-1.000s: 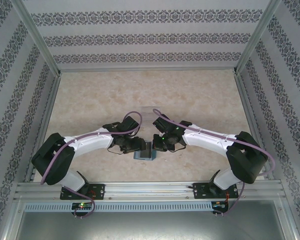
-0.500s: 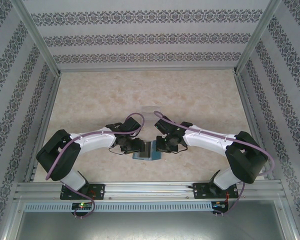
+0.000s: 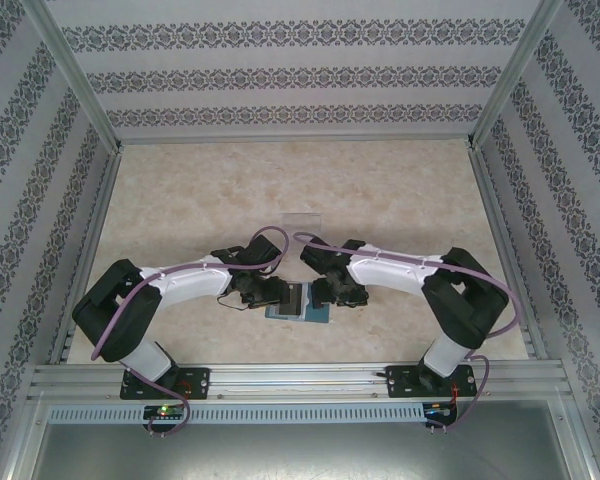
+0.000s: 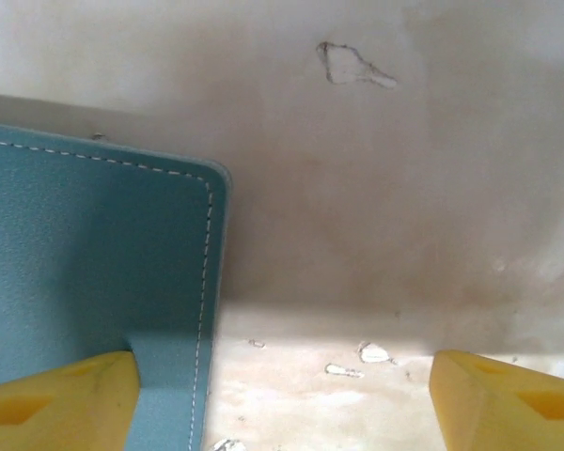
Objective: Take the credit cards out of the card holder
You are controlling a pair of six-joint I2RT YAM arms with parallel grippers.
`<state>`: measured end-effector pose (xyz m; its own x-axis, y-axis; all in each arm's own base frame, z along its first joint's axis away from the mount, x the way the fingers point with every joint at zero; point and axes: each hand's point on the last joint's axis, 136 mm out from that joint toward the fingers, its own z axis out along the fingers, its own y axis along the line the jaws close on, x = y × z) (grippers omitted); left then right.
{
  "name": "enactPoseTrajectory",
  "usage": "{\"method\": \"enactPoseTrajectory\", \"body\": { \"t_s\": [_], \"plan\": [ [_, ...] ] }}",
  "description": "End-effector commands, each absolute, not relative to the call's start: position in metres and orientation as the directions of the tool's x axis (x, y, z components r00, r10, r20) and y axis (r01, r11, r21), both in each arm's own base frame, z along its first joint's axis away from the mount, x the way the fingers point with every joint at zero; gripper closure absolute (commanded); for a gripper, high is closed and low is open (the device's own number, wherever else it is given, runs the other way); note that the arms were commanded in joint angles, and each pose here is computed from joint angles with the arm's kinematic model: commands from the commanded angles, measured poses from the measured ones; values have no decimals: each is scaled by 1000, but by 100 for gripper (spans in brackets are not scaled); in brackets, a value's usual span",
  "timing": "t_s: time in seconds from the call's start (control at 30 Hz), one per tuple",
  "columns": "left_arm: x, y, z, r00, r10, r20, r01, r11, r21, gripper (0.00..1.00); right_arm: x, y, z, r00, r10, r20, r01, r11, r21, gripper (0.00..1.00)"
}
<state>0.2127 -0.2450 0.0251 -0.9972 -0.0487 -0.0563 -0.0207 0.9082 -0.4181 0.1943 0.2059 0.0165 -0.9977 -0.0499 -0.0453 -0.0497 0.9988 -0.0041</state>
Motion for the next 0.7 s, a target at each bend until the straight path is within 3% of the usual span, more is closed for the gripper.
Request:
{"method": "enactPoseTrajectory", "body": {
  "t_s": [0.0,0.37,0.67],
  "plan": [
    [199,-241,8,-999,-48,-11,-40,914,-403,49,196,192,15,-994,-101,-46,-93,985,-143,16],
    [197,-259,17,-999,-34,-10,-25,873,-487,48,195,163,20,-990,-139,-35,-122,945,-305,11],
    [198,-256,14,-999,-51,-16,-37,876,-480,55,200,188,47,-989,-104,-106,-89,986,-142,16]
  ]
}}
